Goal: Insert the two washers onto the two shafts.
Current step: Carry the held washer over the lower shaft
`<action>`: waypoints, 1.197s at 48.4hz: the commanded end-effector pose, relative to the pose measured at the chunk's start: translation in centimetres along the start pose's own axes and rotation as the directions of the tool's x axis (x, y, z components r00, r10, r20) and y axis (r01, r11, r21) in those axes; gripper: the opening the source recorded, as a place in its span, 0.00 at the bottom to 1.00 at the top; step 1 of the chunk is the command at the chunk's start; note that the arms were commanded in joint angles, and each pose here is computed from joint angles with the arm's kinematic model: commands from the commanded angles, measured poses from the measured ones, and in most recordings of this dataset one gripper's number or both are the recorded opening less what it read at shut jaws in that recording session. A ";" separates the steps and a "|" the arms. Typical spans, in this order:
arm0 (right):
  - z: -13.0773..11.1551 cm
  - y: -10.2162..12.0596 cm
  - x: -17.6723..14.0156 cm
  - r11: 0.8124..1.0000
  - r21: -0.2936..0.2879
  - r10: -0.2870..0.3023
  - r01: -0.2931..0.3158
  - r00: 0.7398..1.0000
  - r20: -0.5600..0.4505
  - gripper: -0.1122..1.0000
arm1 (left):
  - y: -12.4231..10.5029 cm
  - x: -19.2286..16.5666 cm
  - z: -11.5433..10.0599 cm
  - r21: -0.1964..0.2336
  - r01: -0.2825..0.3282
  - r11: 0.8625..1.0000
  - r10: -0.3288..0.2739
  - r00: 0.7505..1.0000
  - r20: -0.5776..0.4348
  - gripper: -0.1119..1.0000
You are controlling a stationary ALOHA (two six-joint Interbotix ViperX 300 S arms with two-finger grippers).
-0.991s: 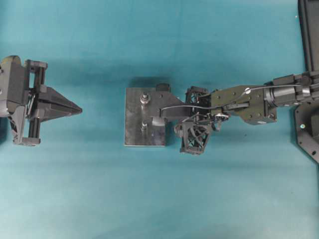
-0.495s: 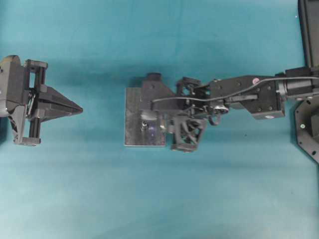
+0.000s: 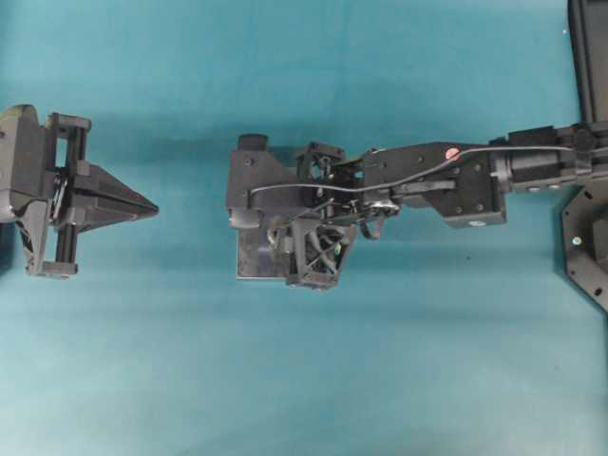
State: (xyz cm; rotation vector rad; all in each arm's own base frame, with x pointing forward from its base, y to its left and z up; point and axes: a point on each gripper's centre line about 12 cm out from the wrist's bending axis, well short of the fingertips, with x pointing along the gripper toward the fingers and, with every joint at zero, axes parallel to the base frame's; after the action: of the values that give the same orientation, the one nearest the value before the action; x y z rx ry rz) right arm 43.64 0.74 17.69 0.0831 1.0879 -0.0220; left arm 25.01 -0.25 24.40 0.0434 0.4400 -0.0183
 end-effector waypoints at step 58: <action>1.0 1.8 1.7 0.999 -0.037 0.025 -0.028 0.997 -0.072 0.72 | 0.0 0.0 0.6 0.001 0.001 1.000 -0.001 1.000 0.022 0.10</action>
State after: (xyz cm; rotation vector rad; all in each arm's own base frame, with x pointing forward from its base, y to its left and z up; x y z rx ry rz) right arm 44.97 1.36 14.89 0.0715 1.2050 -0.0032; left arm 25.01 -0.25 24.40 0.0434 0.4400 -0.0183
